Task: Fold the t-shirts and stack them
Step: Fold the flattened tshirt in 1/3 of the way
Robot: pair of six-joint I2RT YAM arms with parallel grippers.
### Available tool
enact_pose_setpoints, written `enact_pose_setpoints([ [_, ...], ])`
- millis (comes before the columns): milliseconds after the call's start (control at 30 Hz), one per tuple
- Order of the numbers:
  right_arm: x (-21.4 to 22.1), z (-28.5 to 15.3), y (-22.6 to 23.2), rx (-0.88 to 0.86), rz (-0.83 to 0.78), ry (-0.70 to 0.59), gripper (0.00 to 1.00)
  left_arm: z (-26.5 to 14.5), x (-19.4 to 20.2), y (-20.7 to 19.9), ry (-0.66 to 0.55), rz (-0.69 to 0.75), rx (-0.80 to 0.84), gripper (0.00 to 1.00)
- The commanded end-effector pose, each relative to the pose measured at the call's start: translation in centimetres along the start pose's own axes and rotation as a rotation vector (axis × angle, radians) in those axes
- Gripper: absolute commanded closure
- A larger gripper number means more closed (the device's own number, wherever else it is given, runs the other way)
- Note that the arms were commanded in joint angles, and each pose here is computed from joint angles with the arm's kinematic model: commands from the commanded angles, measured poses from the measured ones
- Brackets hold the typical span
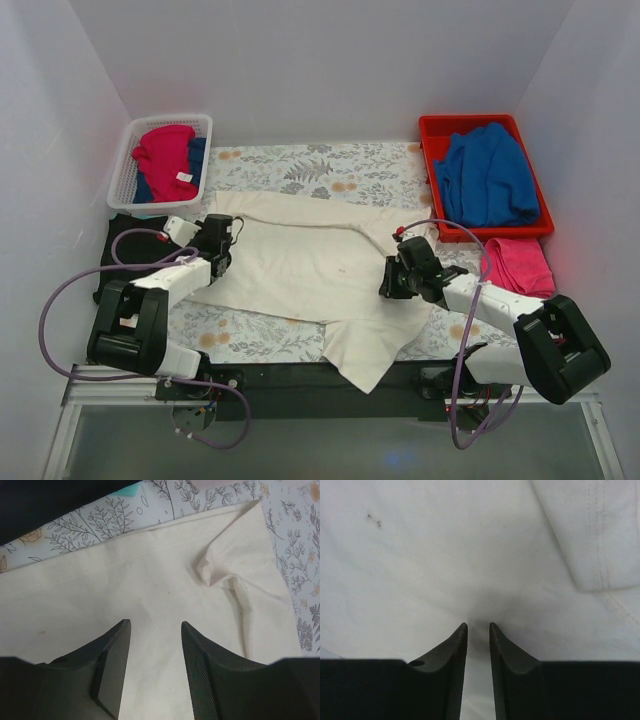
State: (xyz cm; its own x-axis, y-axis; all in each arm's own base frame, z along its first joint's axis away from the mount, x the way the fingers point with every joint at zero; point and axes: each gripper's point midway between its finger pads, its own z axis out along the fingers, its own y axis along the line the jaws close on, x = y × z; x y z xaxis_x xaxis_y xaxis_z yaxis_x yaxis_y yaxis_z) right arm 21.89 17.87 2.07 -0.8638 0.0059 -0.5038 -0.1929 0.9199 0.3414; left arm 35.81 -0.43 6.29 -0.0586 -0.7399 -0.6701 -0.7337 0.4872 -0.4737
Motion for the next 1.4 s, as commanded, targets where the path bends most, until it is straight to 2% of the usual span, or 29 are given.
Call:
enact_pose_setpoints([
  [0, 5.5, -1.4, -5.0, 0.245, 0.054, 0.18, 0.69, -0.8, -0.4, 0.6, -0.01, 0.005, 0.009, 0.56],
  [233, 5.4, -2.6, -7.2, 0.396, 0.096, 0.177, 0.69, -1.2, 0.3, 2.7, 0.015, 0.034, -0.023, 0.56],
  [433, 4.1, -2.7, -6.9, 0.392, 0.079, 0.147, 0.69, 0.0, 1.9, 4.1, 0.042, 0.074, -0.086, 0.56],
  [633, 2.9, -3.0, -6.5, 0.381, 0.085, 0.103, 0.69, -0.2, 4.8, 6.5, 0.156, 0.103, -0.146, 0.58],
  [733, 2.5, -3.1, -6.5, 0.382, 0.086, 0.09, 0.69, -1.3, 5.8, 8.3, 0.208, 0.09, -0.158, 0.63],
  [767, 2.2, -3.1, -6.4, 0.379, 0.085, 0.087, 0.69, -1.8, 6.4, 9.7, 0.225, 0.099, -0.174, 0.7],
  [867, 1.8, -3.0, -6.4, 0.38, 0.083, 0.073, 0.69, -3.0, 6.8, 11.0, 0.247, 0.064, -0.181, 0.77],
  [900, 1.7, -3.0, -6.4, 0.379, 0.083, 0.069, 0.69, -3.5, 7.1, 11.8, 0.26, 0.045, -0.195, 0.83],
  [1067, 1.5, -3.0, -6.5, 0.37, 0.082, 0.051, 0.69, -5.1, 5.3, 9.2, 0.234, -0.044, -0.116, 0.91],
  [1167, 1.2, -3.3, -6.5, 0.363, 0.085, 0.023, 0.68, -6.1, 4.2, 10.5, 0.171, -0.074, -0.179, 0.94],
  [1233, 1.1, -3.3, -6.5, 0.363, 0.088, 0.018, 0.67, -6.6, 3.9, 11.5, 0.158, -0.071, -0.214, 0.94],
  [1367, 0.9, -3.4, -6.4, 0.356, 0.088, 0.01, 0.67, -7.6, 1.9, 11.3, 0.047, -0.092, -0.214, 0.92],
])
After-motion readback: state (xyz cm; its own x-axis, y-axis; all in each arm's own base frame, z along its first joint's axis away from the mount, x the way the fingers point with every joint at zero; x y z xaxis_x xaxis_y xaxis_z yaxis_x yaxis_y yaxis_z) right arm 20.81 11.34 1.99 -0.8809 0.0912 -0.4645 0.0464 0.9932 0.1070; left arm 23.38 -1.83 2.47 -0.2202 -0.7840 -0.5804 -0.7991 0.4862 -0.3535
